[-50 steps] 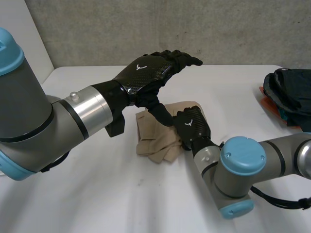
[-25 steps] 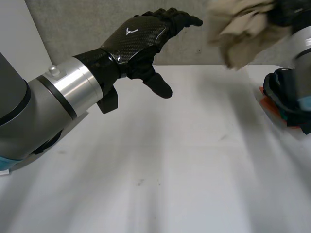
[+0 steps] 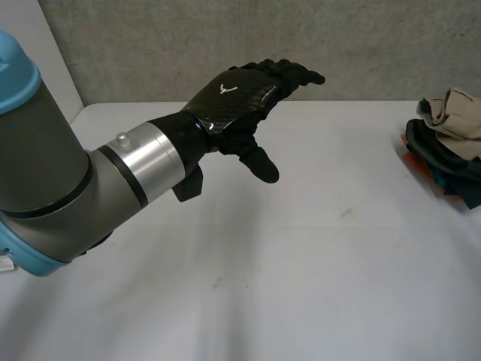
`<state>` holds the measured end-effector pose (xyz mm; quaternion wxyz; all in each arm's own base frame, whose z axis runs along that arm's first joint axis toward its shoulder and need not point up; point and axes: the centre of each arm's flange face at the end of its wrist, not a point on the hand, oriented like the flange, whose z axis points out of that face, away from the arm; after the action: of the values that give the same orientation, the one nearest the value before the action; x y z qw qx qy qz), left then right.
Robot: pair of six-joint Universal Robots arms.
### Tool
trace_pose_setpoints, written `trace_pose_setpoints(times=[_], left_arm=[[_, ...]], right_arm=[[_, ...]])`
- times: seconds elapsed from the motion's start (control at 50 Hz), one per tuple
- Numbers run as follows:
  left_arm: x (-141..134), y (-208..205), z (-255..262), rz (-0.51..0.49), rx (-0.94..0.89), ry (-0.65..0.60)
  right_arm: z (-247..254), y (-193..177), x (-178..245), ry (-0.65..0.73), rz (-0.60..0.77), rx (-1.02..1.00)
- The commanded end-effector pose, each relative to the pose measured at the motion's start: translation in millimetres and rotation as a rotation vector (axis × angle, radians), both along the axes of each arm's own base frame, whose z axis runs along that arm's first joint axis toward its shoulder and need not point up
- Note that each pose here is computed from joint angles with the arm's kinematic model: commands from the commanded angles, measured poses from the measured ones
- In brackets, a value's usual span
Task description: Fold the laundry.
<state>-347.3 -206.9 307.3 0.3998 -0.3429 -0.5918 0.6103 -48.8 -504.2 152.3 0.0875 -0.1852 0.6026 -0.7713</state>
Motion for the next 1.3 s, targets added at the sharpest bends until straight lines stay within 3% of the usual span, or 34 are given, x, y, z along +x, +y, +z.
trace_pose_setpoints(times=[0.02, 0.16, 0.3, 0.42, 0.48, 0.54, 0.6, 0.7, 0.76, 0.78, 0.82, 0.9, 0.94, 1.1, 1.18, 1.3], left_arm=[[-3, 5, 2, -0.014, -0.007, 0.003], [-7, 13, 4, -0.036, -0.008, 0.007], [-9, 22, 8, -0.053, -0.011, 0.016], [-7, 30, 19, -0.063, -0.035, 0.033], [-5, 33, 29, -0.064, -0.059, 0.051], [-2, 35, 43, -0.050, -0.090, 0.077], [4, 34, 62, 0.002, -0.135, 0.118], [18, 27, 89, 0.131, -0.192, 0.179], [39, 0, 95, 0.287, -0.213, 0.181], [57, -21, 96, 0.390, -0.227, 0.166], [76, -42, 91, 0.491, -0.236, 0.129], [122, -85, 65, 0.686, -0.255, -0.035], [146, -109, 41, 0.772, -0.255, -0.152], [218, -186, -71, 0.909, -0.136, -0.518], [244, -218, -117, 0.934, -0.105, -0.591], [264, -251, -161, 0.958, -0.109, -0.595]], right_arm=[[43, 14, 7, 0.022, -0.023, -0.052], [74, 32, 10, -0.041, -0.104, -0.003], [103, 57, -1, -0.077, -0.326, 0.094], [123, 81, -26, 0.140, -0.624, 0.130], [139, 88, -27, 0.263, -0.726, 0.091], [166, 92, -8, 0.294, -0.746, 0.002], [198, 98, 36, 0.269, -0.672, -0.150], [221, 131, 118, 0.203, -0.403, -0.380], [214, 159, 165, 0.201, -0.198, -0.453], [210, 165, 174, 0.202, -0.152, -0.456], [190, 186, 201, 0.217, -0.027, -0.441], [150, 218, 235, 0.210, 0.133, -0.324], [133, 229, 245, 0.204, 0.174, -0.246], [56, 258, 271, 0.287, 0.271, 0.169], [29, 258, 269, 0.364, 0.243, 0.253], [17, 256, 265, 0.401, 0.209, 0.281]])
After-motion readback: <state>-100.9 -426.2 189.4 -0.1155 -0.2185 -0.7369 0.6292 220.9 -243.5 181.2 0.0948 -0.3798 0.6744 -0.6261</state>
